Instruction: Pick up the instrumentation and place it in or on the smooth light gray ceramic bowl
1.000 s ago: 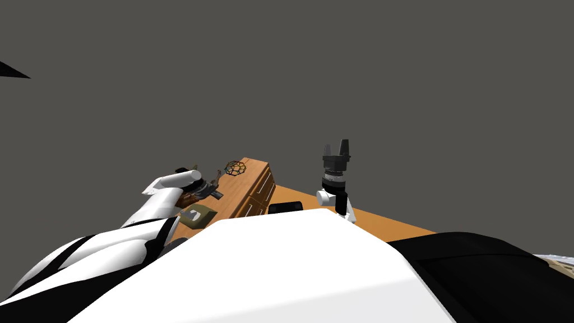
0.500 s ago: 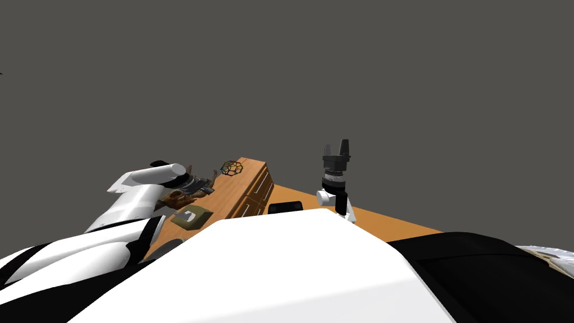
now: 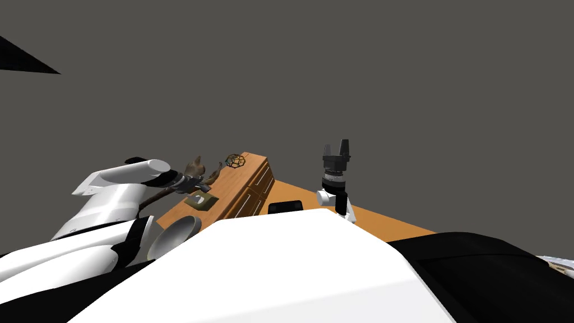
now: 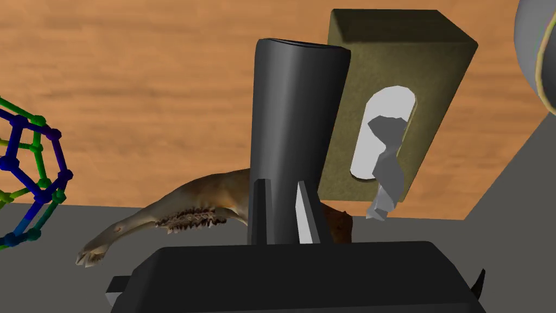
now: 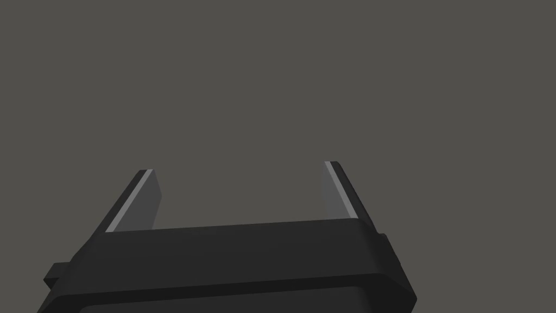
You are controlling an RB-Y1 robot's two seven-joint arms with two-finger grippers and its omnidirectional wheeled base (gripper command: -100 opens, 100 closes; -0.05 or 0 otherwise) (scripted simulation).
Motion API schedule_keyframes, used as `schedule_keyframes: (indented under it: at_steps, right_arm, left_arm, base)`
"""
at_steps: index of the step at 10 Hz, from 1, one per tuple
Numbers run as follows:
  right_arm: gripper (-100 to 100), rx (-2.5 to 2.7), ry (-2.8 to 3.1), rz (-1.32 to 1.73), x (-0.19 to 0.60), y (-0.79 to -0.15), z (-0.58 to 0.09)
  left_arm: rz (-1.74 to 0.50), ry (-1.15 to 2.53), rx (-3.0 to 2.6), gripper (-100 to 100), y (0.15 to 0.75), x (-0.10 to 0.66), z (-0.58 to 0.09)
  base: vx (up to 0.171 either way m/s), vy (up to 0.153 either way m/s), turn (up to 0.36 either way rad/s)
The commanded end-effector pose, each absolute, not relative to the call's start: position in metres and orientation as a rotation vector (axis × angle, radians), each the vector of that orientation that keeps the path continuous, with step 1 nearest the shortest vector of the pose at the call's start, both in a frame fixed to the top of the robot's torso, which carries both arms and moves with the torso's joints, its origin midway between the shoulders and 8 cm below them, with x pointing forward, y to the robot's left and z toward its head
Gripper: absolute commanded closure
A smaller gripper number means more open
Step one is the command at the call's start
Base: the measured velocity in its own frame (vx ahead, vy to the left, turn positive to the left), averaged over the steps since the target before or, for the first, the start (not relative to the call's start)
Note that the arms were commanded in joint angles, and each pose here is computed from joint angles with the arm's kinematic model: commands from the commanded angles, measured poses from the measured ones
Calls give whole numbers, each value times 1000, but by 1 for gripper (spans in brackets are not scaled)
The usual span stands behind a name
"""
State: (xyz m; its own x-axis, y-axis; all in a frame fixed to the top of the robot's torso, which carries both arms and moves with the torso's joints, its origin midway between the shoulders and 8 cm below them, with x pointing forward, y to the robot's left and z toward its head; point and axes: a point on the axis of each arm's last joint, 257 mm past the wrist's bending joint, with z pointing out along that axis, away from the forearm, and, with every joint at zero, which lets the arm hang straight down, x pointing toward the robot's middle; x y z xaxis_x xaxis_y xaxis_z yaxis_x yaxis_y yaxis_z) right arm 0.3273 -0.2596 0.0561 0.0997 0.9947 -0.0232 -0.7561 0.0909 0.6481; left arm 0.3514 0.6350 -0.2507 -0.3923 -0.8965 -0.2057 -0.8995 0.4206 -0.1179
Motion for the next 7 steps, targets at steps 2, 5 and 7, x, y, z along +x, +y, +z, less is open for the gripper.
schedule_keyframes:
  at_steps: [2,5,7]
  right_arm:
    - [0,555,535,1397,327,-260,56]
    - [0,554,535,1397,327,-260,56]
    - [0,555,535,1397,327,-260,56]
  left_arm:
    - [-45,2519,-1582,100,616,337,-265]
    - [-99,2615,-1576,100,592,321,-284]
    - [-103,2682,-1555,100,575,313,-293]
  base:
    - [-203,-4,168]
    - [-200,33,168]
    - [-129,27,166]
